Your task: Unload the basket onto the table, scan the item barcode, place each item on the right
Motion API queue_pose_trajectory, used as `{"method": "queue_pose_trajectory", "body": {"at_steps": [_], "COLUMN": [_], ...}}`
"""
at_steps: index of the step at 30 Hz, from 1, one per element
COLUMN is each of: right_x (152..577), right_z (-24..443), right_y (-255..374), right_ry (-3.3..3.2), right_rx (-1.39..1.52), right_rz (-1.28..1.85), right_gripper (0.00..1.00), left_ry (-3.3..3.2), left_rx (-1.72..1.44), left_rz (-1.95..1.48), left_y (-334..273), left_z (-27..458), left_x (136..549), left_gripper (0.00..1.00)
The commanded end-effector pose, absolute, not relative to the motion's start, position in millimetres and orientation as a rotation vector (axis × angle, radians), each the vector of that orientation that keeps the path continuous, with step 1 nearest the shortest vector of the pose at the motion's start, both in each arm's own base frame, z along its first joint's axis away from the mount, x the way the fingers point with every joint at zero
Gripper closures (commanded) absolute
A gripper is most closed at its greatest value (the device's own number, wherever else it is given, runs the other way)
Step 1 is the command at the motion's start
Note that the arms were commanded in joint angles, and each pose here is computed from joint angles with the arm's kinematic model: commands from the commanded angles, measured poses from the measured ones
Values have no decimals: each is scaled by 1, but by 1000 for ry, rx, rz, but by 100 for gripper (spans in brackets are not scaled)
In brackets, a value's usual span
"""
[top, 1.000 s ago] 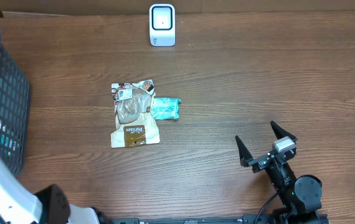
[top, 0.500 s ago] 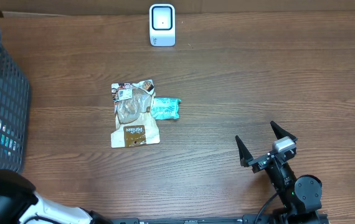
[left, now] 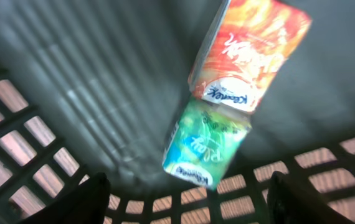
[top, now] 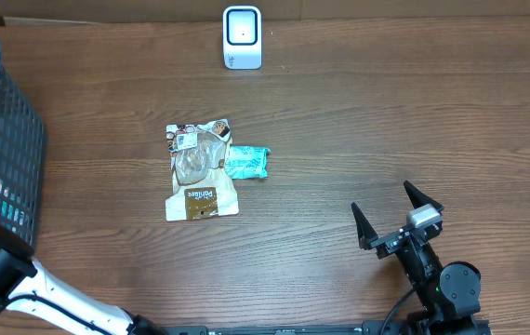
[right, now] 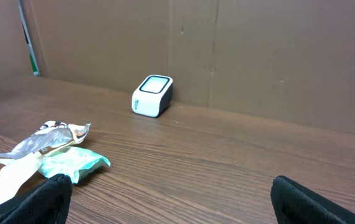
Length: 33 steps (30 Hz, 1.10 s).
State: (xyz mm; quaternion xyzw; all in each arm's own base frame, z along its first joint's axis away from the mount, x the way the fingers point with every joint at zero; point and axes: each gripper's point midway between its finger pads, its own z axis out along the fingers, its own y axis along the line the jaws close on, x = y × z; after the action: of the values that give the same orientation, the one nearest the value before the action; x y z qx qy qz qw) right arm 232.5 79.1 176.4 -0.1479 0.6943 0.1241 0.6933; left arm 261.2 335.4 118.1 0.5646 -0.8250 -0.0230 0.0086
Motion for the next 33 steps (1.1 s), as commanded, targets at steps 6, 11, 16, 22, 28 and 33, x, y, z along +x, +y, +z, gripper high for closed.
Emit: {"method": "queue_pose_trajectory", "body": {"at_steps": [6,11,16,22,28,33], "right_x": [233,233,233,233,233,233], "right_z": [174,174,174,174,174,174], "right_y": [78,78,78,78,78,78], "right_ry": [1549,1549,1549,1549,1549,1549], "right_rx": [-321,-321,-321,-321,-321,-321], "right_rz": [273,273,273,273,273,273], "right_gripper": [0,0,0,0,0,0], "left_ry": [-2515,-2522,-2474,-2430,-2429,-2446], "left_rx": [1705,1650,1602,1599,1600,1634], "left_rz": [-52,-52,-117,-141,-136,-133], "left_y": [332,321,309,303,304,309], "left_z": [85,69,44,22,32,63], "left_x": [259,265,257,246,247,255], "left_gripper": [34,34,31,48,96,96]}}
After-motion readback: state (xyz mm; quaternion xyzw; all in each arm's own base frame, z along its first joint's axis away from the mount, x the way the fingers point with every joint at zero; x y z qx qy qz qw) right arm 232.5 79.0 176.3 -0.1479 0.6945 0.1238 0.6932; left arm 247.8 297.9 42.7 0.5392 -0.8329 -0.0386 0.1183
